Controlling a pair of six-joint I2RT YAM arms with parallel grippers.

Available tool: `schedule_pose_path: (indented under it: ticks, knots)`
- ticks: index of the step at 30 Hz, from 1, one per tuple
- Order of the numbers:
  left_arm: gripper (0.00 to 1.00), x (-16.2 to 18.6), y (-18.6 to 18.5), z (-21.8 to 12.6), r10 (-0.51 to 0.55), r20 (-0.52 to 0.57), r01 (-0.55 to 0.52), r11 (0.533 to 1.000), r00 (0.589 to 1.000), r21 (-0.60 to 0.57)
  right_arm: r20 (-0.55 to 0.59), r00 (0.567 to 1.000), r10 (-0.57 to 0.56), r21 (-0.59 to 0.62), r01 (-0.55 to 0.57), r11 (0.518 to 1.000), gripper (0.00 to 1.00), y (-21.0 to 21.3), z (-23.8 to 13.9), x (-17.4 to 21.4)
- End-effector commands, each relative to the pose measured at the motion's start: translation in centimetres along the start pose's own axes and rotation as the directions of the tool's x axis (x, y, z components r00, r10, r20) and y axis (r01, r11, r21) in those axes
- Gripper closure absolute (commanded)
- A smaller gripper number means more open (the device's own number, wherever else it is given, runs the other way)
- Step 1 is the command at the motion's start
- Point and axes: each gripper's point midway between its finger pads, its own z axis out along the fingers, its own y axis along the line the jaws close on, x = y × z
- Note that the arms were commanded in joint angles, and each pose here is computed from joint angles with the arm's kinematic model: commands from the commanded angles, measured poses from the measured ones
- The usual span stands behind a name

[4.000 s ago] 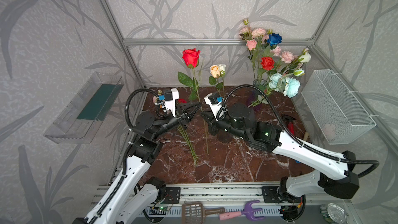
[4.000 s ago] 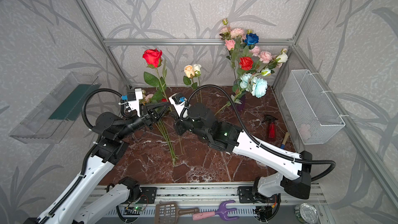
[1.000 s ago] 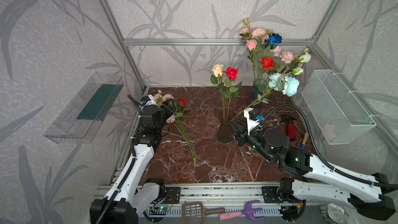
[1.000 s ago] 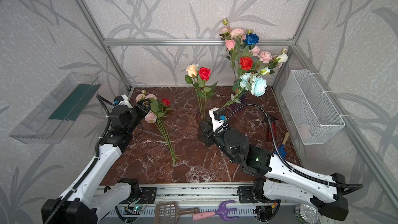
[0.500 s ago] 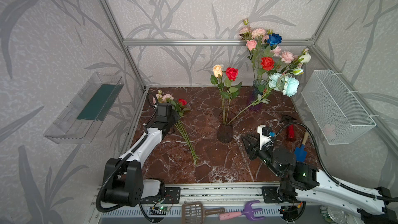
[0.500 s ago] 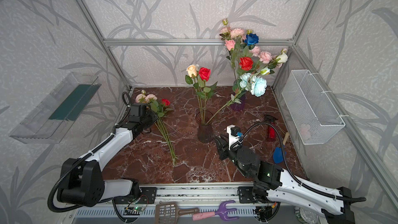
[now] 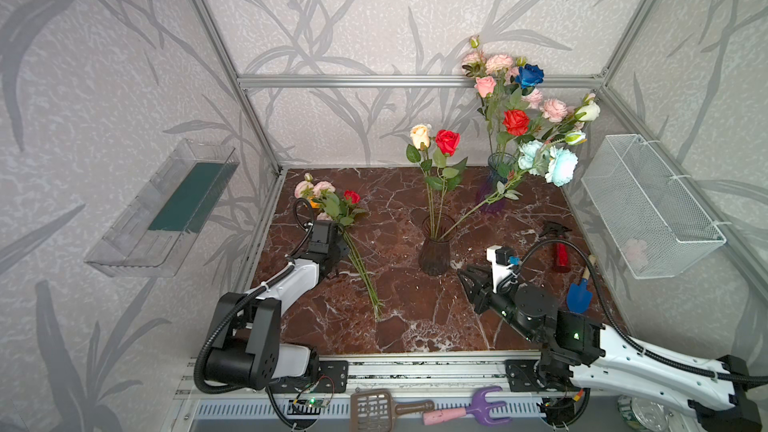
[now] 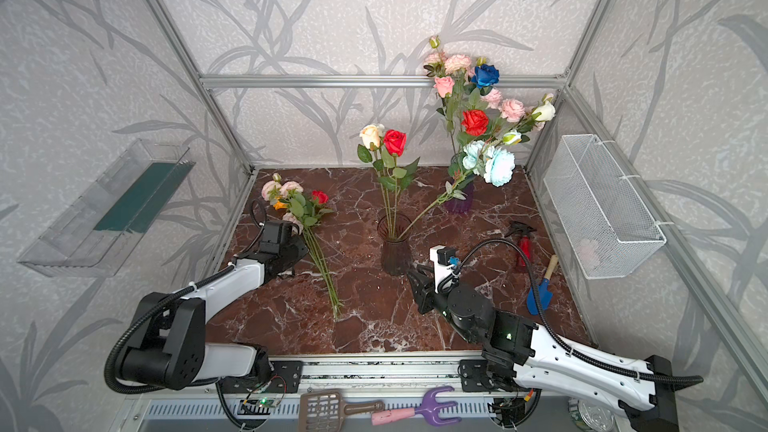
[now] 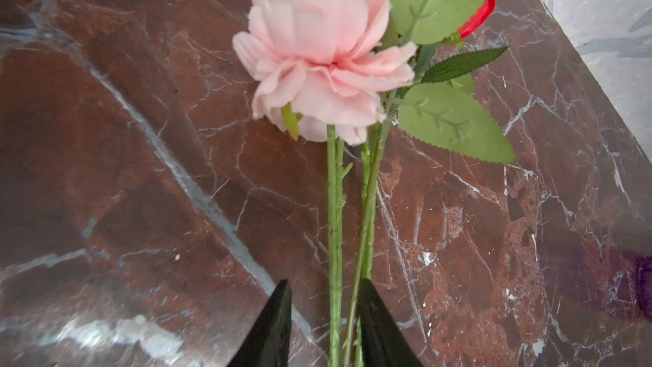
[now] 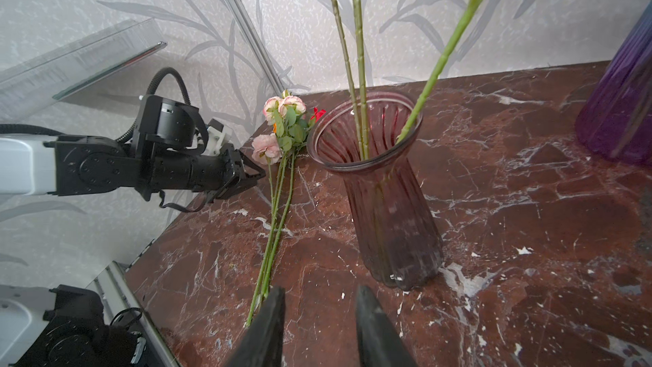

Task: Arrange the flowers into the vase
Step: 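Move the right gripper back from the vase while the left gripper reaches the bunch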

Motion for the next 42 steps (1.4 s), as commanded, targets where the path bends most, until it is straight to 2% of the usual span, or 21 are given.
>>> schedule_pose_path:
  ticks: [1,6,11,17,21,26,29,36,39,42]
  knots:
    - [0.64,-1.0,-1.4,1.6,-0.020,0.038,0.018,0.998,0.999,0.058,0.008,0.998,0.069,-0.036,-0.069,0.997,0.65,0.2,-0.3,0.3]
    - [0.64,-0.3,-1.3,3.7,-0.027,0.013,0.027,0.998,1.000,0.057,0.022,0.995,0.096,-0.026,-0.095,0.995,0.66,-0.6,-0.6,0.8]
    - [0.71,-0.2,-0.6,4.3,-0.060,0.021,0.059,0.997,0.998,0.057,0.021,0.990,0.138,-0.018,-0.137,0.990,0.66,-1.1,-1.3,0.6]
    - [0.92,-1.0,-1.6,2.6,-0.050,0.039,0.046,0.995,0.998,0.091,0.004,0.990,0.137,-0.028,-0.137,0.990,0.66,-0.8,-1.4,0.7]
    - [1.00,-3.3,-3.5,-1.4,0.028,0.088,-0.035,0.997,0.996,0.070,0.016,0.990,0.140,-0.033,-0.139,0.990,0.66,-0.7,-1.5,0.4]
    - [1.00,-5.9,-6.7,-7.2,0.175,0.173,-0.187,0.980,0.969,0.061,0.033,0.989,0.141,-0.054,-0.139,0.989,0.66,-0.2,-1.4,-0.2]
    - [1.00,-6.5,-8.1,-9.5,0.258,0.167,-0.271,0.961,0.951,0.056,0.033,0.990,0.138,-0.063,-0.135,0.989,0.66,0.2,-1.3,-0.4]
    - [1.00,-5.5,-9.2,-11.5,0.375,0.096,-0.382,0.921,0.922,0.069,0.036,0.991,0.131,-0.082,-0.128,0.988,0.66,0.7,-1.4,-1.0]
    - [1.00,-4.9,-8.2,-11.6,0.402,0.072,-0.406,0.913,0.913,0.052,0.037,0.990,0.133,-0.083,-0.130,0.988,0.66,0.7,-1.6,-1.2]
    - [1.00,-2.8,-7.0,-10.6,0.408,-0.023,-0.407,0.912,0.913,0.051,0.040,0.990,0.137,-0.089,-0.133,0.987,0.67,0.8,-1.8,-1.4]
